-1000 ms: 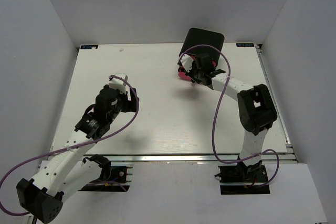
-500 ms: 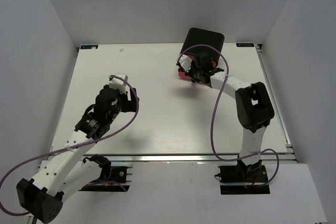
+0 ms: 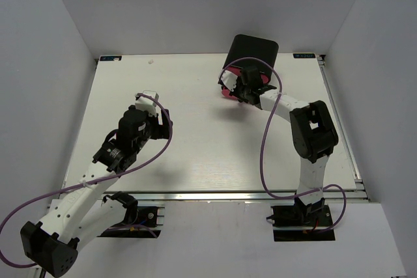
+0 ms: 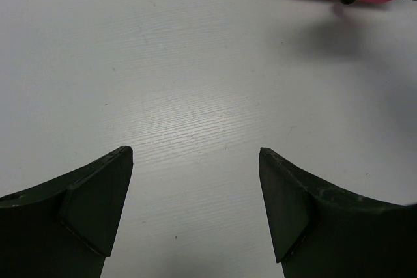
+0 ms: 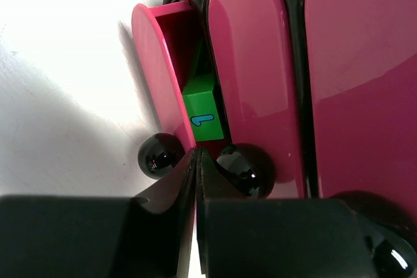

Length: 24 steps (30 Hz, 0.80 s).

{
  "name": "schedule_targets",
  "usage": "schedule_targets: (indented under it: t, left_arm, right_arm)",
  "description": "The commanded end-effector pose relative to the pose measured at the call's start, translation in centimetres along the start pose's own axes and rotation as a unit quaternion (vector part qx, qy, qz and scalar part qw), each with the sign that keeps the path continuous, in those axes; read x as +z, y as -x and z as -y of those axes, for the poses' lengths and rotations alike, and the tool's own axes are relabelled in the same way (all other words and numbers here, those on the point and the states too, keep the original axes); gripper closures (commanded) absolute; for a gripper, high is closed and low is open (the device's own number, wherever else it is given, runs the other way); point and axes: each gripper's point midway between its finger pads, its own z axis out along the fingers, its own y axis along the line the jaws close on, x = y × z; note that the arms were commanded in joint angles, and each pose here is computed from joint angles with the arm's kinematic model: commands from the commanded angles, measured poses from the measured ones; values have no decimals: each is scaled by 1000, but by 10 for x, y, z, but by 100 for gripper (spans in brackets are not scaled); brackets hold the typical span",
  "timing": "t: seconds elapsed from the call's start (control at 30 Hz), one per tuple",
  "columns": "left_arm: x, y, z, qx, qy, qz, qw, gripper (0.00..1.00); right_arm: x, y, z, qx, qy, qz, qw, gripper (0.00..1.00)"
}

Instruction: Sort the legos into containers by color

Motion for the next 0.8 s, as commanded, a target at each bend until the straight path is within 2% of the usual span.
schedule_targets:
  t: [0.0, 0.27, 0.37, 0.77]
  left_arm:
    - [-4, 6, -1, 2, 2, 13, 1000, 12]
    - [-4, 7, -1, 1, 3, 14, 1000, 12]
    - [-4, 7, -1, 1, 3, 14, 1000, 12]
    - [-6, 9, -1, 0, 3, 18, 1000, 12]
  right_arm:
    - [4, 1, 12, -11, -20, 6, 1000, 92]
    - [6, -5, -4, -10, 26, -4, 1000, 78]
    - [6, -7, -8, -9, 37, -12, 999, 75]
    - [6, -6, -37, -2, 119, -12, 993, 78]
